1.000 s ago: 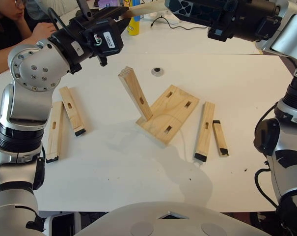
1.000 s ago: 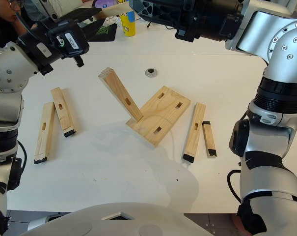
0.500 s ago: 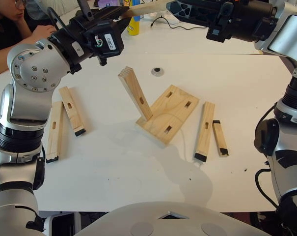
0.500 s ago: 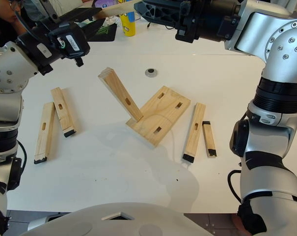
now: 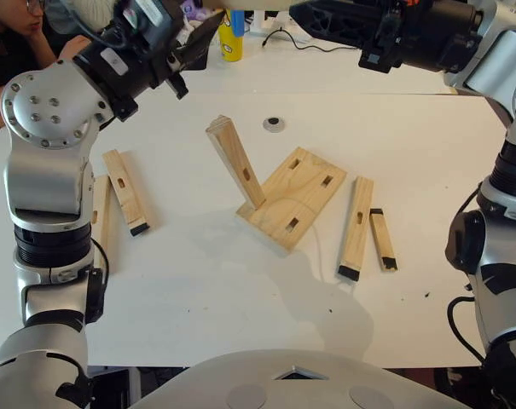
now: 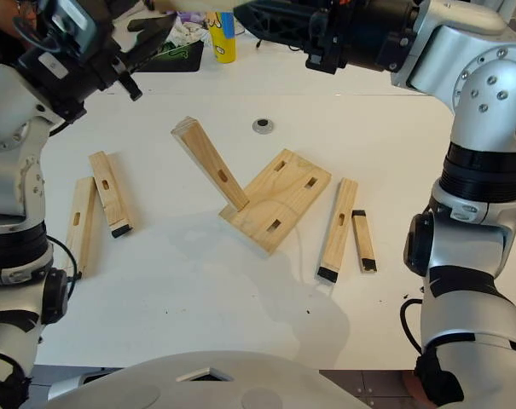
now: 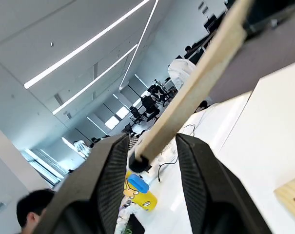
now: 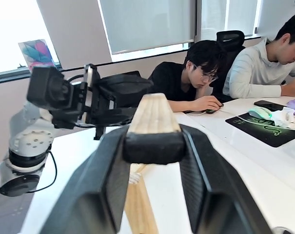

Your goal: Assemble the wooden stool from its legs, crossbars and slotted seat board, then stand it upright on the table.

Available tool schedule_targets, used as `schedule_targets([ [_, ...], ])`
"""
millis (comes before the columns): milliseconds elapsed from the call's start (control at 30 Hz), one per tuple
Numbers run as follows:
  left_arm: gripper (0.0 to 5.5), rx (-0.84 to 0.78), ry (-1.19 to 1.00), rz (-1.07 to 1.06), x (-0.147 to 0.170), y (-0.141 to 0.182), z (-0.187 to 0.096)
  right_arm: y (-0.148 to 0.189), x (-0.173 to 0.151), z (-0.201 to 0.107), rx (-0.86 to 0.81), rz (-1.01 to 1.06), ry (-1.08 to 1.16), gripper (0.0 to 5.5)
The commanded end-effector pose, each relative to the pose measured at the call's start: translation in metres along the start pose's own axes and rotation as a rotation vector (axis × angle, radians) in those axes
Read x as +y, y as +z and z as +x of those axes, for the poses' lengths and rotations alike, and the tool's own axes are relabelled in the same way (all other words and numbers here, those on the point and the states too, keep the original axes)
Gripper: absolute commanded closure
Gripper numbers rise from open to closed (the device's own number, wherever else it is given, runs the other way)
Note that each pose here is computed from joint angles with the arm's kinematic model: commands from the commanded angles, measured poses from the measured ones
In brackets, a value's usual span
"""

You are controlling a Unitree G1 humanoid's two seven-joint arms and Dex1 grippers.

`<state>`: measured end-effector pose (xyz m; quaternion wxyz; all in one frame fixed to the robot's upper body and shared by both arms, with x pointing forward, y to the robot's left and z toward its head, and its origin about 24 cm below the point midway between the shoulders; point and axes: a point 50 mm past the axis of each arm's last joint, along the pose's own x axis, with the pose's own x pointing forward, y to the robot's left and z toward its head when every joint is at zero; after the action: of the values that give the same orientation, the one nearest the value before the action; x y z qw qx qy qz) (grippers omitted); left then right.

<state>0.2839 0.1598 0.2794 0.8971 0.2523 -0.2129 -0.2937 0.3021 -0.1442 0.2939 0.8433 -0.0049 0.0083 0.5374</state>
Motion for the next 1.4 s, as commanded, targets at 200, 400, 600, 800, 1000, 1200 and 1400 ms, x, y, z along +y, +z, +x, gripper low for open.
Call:
schedule_targets([
  [200, 3.76, 0.121, 0.220, -0.534, 0.024, -0.024, -0.035, -0.015, 0.025, -0.027, 0.101, -0.501, 0.040, 4.18],
  [400, 3.93, 0.323, 0.317, -0.799, 0.007, -0.061, -0.061, -0.037, 0.046, -0.041, 0.290, -0.936, 0.267, 4.18],
  [600, 4.82, 0.373, 0.335, -0.963, -0.025, -0.079, -0.068, -0.062, 0.042, -0.050, 0.358, -1.127, 0.303, 4.18],
  [800, 5.50, 0.398, 0.278, -1.034, -0.044, -0.082, -0.065, -0.083, 0.040, -0.042, 0.346, -1.295, 0.304, 4.18],
  [1000, 5.50, 0.463, 0.243, -1.044, -0.055, -0.086, -0.062, -0.096, 0.042, -0.034, 0.302, -1.373, 0.274, 4.18],
  [1200, 5.50, 0.490, 0.210, -1.087, -0.072, -0.087, -0.051, -0.097, 0.042, -0.036, 0.294, -1.413, 0.268, 4.18],
  [1400, 5.50, 0.474, 0.200, -1.184, -0.080, -0.086, -0.037, -0.115, 0.038, -0.037, 0.289, -1.494, 0.278, 4.18],
])
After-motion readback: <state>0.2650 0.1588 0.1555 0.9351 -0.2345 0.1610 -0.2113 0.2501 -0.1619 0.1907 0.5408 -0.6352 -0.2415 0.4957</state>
